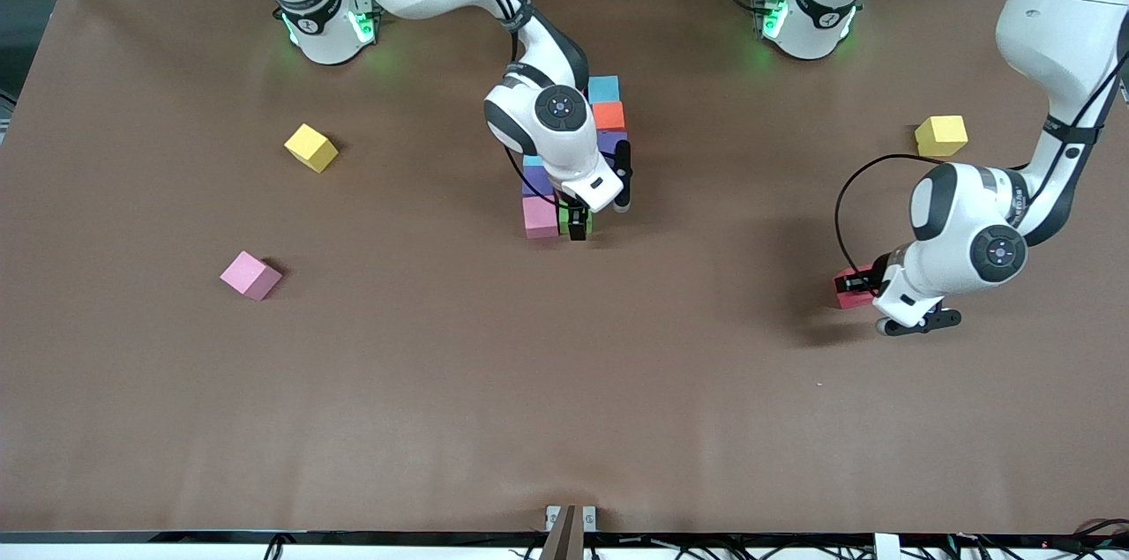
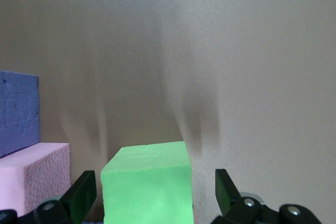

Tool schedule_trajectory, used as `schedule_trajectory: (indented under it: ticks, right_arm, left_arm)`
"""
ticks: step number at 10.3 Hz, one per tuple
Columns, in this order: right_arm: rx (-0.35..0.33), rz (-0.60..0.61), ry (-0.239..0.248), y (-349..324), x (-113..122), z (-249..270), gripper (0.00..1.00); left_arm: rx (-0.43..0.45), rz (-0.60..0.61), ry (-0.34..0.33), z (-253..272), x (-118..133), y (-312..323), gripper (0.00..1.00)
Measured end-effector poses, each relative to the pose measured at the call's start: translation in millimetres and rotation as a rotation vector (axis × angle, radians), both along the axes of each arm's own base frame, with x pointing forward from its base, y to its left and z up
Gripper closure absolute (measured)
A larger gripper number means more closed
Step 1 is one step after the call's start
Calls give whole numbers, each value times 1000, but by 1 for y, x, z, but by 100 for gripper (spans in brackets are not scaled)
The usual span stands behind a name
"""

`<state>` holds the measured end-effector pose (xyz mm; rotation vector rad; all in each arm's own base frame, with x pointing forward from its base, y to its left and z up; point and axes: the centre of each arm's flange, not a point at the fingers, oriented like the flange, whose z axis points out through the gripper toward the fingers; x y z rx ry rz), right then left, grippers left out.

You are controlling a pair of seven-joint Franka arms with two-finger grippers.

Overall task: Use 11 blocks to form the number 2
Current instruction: 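Grasp the red cube with the left gripper while the right gripper withdraws, then carry the red cube with the left gripper to the figure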

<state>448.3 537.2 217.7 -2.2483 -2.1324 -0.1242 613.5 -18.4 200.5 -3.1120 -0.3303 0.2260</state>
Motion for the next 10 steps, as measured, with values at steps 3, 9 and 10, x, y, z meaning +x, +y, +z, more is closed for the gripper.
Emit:
schedule_trajectory:
  ticks: [3, 9, 10]
  right_arm:
    - [-32, -17, 23, -9, 6, 54, 0]
    - [-130, -557, 109, -171, 80, 225, 0]
    - [-126, -662, 108, -216, 97, 250, 0]
  left_arm:
    - [-4, 200, 3, 6, -1, -50, 38]
    - [-27, 697, 52, 40, -30, -202, 38]
    - [-12, 759, 61, 42, -45, -239, 38]
